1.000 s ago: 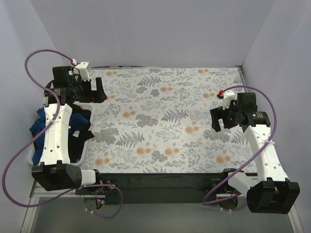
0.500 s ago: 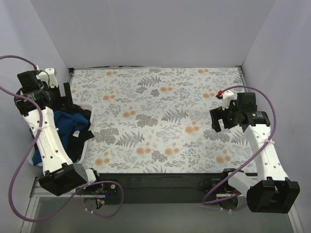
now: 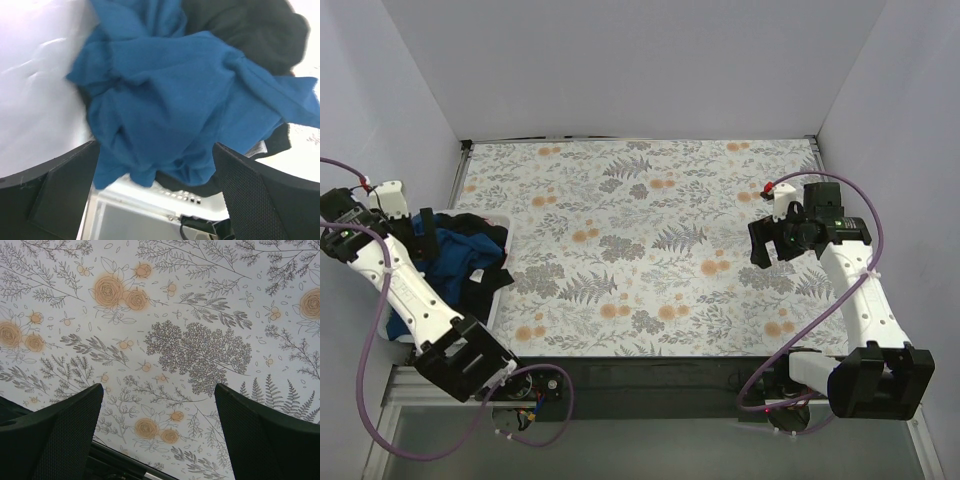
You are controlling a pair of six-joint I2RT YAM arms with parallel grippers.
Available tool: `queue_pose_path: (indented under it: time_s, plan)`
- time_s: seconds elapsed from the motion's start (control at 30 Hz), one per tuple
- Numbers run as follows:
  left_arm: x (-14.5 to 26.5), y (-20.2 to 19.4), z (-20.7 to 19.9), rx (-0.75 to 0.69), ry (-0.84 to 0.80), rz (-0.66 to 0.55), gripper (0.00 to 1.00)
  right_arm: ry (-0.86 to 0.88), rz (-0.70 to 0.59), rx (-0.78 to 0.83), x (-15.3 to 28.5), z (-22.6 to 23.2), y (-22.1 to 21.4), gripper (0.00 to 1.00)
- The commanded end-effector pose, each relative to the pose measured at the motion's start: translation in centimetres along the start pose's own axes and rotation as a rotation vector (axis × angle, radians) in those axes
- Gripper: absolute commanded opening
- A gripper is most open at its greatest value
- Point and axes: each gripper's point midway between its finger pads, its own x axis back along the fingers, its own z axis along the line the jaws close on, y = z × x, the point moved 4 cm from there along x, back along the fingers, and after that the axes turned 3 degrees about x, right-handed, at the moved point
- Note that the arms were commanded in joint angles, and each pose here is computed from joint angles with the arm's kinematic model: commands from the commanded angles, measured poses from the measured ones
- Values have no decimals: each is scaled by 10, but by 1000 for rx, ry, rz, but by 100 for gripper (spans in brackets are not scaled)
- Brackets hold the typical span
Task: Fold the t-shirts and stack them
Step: Grab the tshirt from the pile
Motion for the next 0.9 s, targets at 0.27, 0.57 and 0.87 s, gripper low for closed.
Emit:
queue_pose_path:
  time_s: [0.27, 0.57, 0.87]
  plan:
    - [-42, -5, -19, -1, -226, 13, 74, 26, -28, -6, 6, 5, 8, 98]
    - [-15, 40, -31, -19, -344, -132, 0, 39, -26, 2, 8, 7, 9, 98]
    - [92, 136, -127, -198, -572, -497, 0, 58, -30, 0, 6, 7, 13, 98]
